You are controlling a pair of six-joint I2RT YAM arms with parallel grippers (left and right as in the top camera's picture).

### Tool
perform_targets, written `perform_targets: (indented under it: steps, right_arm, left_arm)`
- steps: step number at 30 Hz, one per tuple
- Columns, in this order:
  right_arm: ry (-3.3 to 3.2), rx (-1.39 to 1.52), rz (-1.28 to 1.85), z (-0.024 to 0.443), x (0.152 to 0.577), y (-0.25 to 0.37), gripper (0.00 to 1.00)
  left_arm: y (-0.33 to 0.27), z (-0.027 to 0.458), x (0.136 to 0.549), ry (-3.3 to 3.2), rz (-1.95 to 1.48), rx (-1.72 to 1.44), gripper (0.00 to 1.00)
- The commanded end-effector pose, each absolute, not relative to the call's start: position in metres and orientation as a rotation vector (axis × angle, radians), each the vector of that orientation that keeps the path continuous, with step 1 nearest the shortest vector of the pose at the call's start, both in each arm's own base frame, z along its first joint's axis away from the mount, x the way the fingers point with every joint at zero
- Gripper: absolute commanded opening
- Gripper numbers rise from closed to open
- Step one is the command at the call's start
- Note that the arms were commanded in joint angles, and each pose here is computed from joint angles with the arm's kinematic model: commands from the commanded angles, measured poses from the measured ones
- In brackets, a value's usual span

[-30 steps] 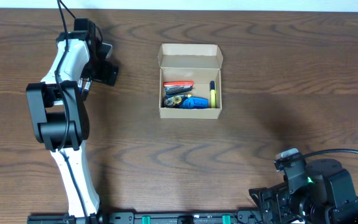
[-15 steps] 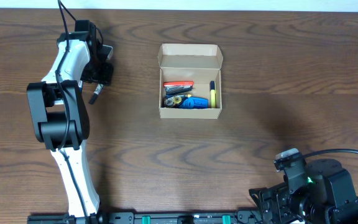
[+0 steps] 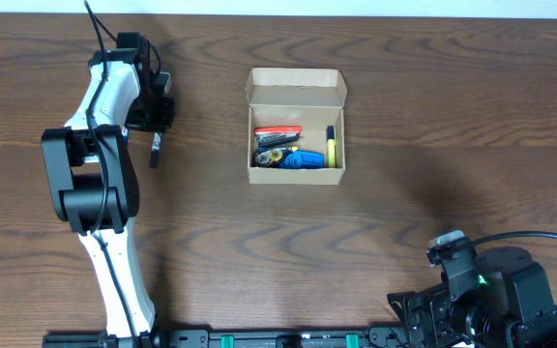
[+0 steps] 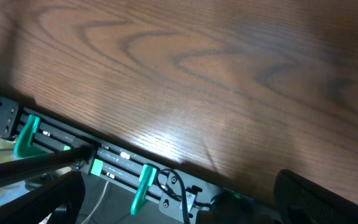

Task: Pack container
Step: 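Carry the black-capped marker into the box and release it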

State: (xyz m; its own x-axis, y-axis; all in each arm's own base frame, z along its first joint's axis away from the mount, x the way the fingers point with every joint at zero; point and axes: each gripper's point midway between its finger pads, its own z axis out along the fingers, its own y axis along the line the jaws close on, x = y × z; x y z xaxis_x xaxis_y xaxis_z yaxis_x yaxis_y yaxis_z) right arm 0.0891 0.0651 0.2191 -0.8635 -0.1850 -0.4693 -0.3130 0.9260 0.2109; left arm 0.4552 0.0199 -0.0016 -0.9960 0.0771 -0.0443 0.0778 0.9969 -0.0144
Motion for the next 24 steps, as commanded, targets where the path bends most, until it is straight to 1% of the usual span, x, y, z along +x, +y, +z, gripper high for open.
perform_targets:
  steps: [1,4,7,12,17,21,24]
  right_arm:
    - [2.634,-0.357,0.400,0.219,0.088,0.066,0.99]
    - [2.634,-0.357,0.400,0.219,0.088,0.066,0.99]
    - [2.634,-0.357,0.400,0.219,0.088,0.066,0.99]
    - [2.634,-0.357,0.399,0.219,0.088,0.066,0.99]
    - [2.634,-0.357,0.400,0.219,0.088,0.066,0.99]
    - [2.634,-0.357,0.399,0.219,0.088,0.066,0.99]
    - [2.634,-0.357,0.399,0.219,0.088,0.066,0.99]
  left_arm:
    - [0.015,-0.010,0.439,3.173,-0.023,-0.018,0.06]
    - [0.004,0.008,0.438,3.174,-0.021,-0.013,0.06]
    - [-0.012,0.037,0.442,3.130,-0.020,0.021,0.06]
    - [-0.047,0.101,0.448,2.985,-0.041,0.018,0.06]
    - [-0.086,0.159,0.439,2.854,-0.087,0.064,0.06]
    - [-0.122,0.194,0.425,2.769,-0.125,0.191,0.06]
    - [-0.155,0.207,0.413,2.706,-0.131,0.423,0.06]
